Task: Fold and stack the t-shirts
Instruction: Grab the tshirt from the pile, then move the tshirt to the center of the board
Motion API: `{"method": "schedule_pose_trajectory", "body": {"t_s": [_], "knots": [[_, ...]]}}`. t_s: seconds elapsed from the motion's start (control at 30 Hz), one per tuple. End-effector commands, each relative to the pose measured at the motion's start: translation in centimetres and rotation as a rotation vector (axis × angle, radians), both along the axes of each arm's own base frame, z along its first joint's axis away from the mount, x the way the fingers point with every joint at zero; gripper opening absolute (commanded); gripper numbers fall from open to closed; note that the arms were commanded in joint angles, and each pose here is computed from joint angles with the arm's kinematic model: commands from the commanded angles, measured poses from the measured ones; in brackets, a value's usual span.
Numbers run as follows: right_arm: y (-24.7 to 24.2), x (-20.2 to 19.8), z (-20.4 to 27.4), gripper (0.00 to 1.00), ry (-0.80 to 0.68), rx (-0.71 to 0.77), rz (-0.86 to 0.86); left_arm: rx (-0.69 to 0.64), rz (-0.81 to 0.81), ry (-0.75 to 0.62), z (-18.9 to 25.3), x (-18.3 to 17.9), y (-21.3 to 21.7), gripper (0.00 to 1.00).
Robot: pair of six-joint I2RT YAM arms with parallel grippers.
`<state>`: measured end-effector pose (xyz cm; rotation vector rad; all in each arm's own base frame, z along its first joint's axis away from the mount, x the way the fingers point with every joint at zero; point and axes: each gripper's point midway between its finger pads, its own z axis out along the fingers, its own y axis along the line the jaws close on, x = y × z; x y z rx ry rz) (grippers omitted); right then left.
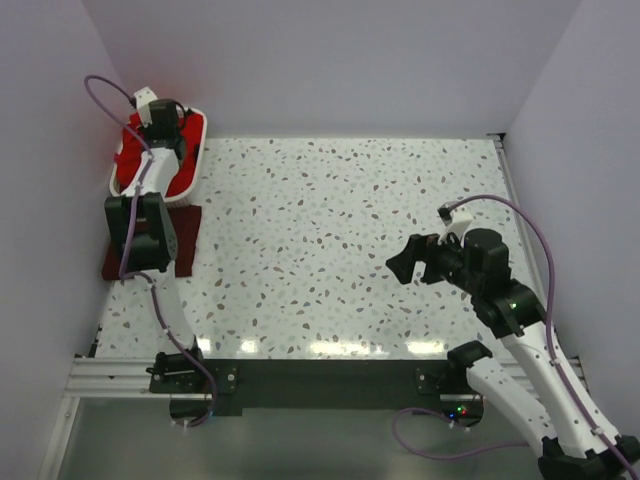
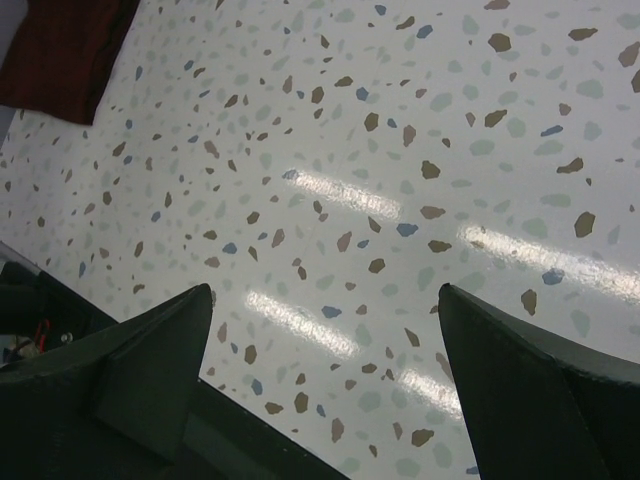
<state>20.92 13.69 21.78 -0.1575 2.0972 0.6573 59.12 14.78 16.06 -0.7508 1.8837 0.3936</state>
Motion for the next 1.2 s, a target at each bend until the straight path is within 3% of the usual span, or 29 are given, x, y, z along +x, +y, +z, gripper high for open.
{"method": "schedule_pose_trajectory", "body": {"t_s": [0.0, 0.17, 0.27, 0.37, 0.4, 0.53, 0.63, 0.67, 0.73, 0.8, 0.93, 0.97, 1.0, 1.03, 1.13, 1.17], "knots": [[1.0, 0.6, 1.4, 0.99, -0.045, 0.031, 0.042, 0.081, -0.048, -0.251, 9.6, 1.7, 0.2, 0.00], [1.4, 0.6, 1.7, 0.99, -0.040, 0.048, 0.054, 0.059, -0.161, -0.376, 16.8, 0.0, -2.8, 0.00], [1.4, 0.4, 1.9, 0.99, -0.044, 0.054, 0.059, 0.045, -0.301, -0.482, 22.8, -1.2, -7.9, 0.00], [1.0, 0.2, 2.7, 0.99, -0.066, 0.041, 0.048, -0.005, -0.612, -0.547, 28.6, -3.5, -19.0, 0.00], [1.0, 0.2, 2.9, 0.99, -0.071, 0.039, 0.050, -0.009, -0.648, -0.555, 29.5, -3.8, -19.6, 0.00], [0.1, 0.4, 3.7, 0.99, -0.101, 0.011, 0.013, -0.076, -0.983, -0.680, 36.0, -9.3, -31.5, 0.00], [-0.6, 0.5, 4.3, 0.99, -0.114, -0.007, -0.016, -0.127, -1.173, -0.712, 37.5, -13.2, -37.9, 0.00], [-0.9, 0.5, 4.5, 0.99, -0.120, -0.014, -0.032, -0.142, -1.214, -0.700, 36.8, -13.9, -39.5, 0.00], [-1.5, 0.5, 4.8, 0.99, -0.121, -0.027, -0.062, -0.188, -1.336, -0.692, 36.0, -16.4, -43.9, 0.14], [-2.2, 0.5, 4.7, 0.99, -0.112, -0.051, -0.093, -0.264, -1.448, -0.622, 32.7, -18.1, -47.7, 0.15], [-3.5, 0.4, 4.5, 0.99, -0.109, -0.093, -0.148, -0.401, -1.721, -0.440, 26.8, -25.8, -56.9, 0.27], [-3.7, 0.3, 4.4, 0.99, -0.107, -0.098, -0.153, -0.416, -1.739, -0.412, 25.8, -27.1, -57.7, 0.31], [-4.4, 0.5, 4.2, 0.99, -0.107, -0.117, -0.190, -0.428, -1.730, -0.419, 25.4, -27.8, -58.3, 0.47], [-4.6, 0.5, 4.1, 0.99, -0.106, -0.124, -0.199, -0.445, -1.744, -0.386, 23.6, -29.7, -58.4, 0.55], [-5.1, 0.8, 3.4, 0.99, -0.095, -0.144, -0.229, -0.466, -1.644, -0.456, 24.2, -30.0, -56.0, 0.77], [-5.1, 0.9, 3.2, 0.99, -0.087, -0.144, -0.234, -0.439, -1.591, -0.405, 21.6, -29.4, -55.2, 0.81]]}}
